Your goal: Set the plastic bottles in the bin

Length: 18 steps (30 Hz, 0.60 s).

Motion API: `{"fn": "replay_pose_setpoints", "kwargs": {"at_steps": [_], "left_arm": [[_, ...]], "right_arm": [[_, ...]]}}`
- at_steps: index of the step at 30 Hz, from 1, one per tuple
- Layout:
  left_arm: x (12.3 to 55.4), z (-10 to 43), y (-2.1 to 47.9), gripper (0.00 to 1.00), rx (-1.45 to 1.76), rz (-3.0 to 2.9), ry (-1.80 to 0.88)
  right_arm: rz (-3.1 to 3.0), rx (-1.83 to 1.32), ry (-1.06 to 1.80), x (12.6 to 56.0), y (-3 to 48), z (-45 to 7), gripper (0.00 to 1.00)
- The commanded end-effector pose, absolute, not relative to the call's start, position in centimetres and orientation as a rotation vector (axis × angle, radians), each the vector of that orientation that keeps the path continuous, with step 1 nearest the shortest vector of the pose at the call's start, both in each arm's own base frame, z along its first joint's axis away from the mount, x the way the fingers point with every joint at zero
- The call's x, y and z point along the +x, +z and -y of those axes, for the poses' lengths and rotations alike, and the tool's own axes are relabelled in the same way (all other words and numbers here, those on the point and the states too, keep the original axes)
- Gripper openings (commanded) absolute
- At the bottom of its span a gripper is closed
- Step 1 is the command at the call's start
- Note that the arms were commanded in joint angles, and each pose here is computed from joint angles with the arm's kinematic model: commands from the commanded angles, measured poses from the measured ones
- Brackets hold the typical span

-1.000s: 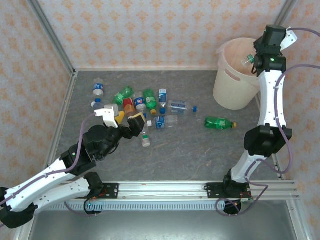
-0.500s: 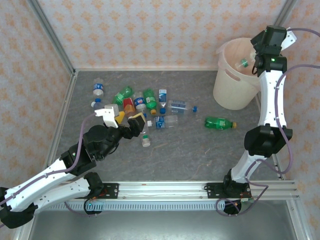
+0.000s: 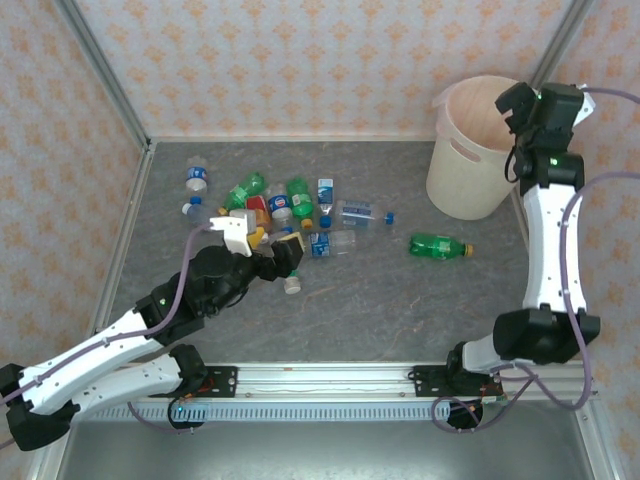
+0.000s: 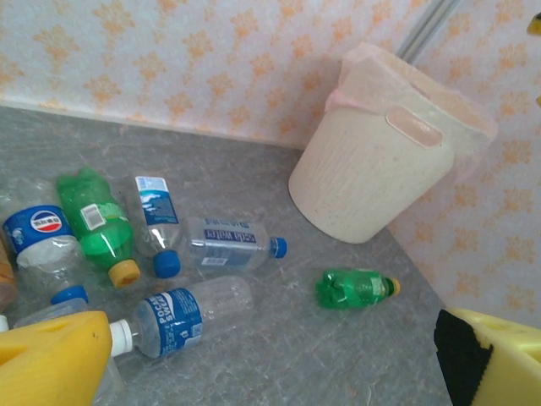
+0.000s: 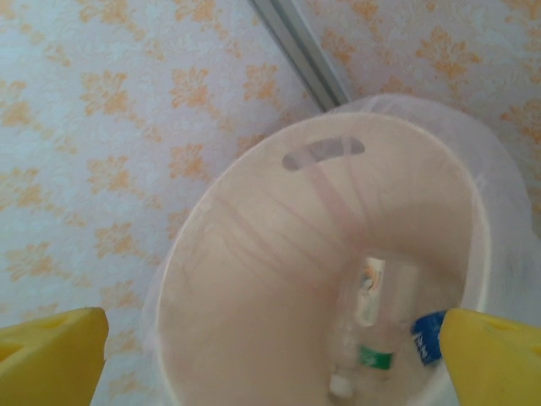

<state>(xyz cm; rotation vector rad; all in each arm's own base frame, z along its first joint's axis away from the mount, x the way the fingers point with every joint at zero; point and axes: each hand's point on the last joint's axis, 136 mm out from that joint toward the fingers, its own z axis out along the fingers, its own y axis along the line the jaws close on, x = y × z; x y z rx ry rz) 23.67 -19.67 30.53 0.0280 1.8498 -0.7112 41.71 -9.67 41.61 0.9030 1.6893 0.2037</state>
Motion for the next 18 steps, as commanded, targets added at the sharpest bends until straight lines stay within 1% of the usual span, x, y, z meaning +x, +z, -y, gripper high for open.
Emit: {"fn": "replay_pose_setpoints", "kwargs": {"at_steps": [1, 9, 13, 18], "left_arm": [[23.4, 21.1, 30.0, 0.99, 0.085, -1.865, -0.757], [23.9, 22.2, 29.4, 0.99, 0.107, -1.881, -0.758], [24.1, 22.3, 29.4, 0.99, 0.097, -1.867, -0.762], [24.2, 22.3, 29.1, 0.99, 0.078, -1.863, -0.766]], "right_arm": [[-1.665, 0.869, 0.332, 40.2, 41.6, 7.8, 1.0], [-1.717, 0.875, 0.454, 34.9, 35.8, 5.2, 1.0], [-1.791, 0.89, 0.519, 33.6, 31.6, 3.8, 1.0], [-1.879, 0.98, 0.587, 32.9, 25.2, 2.8, 1.0]]}}
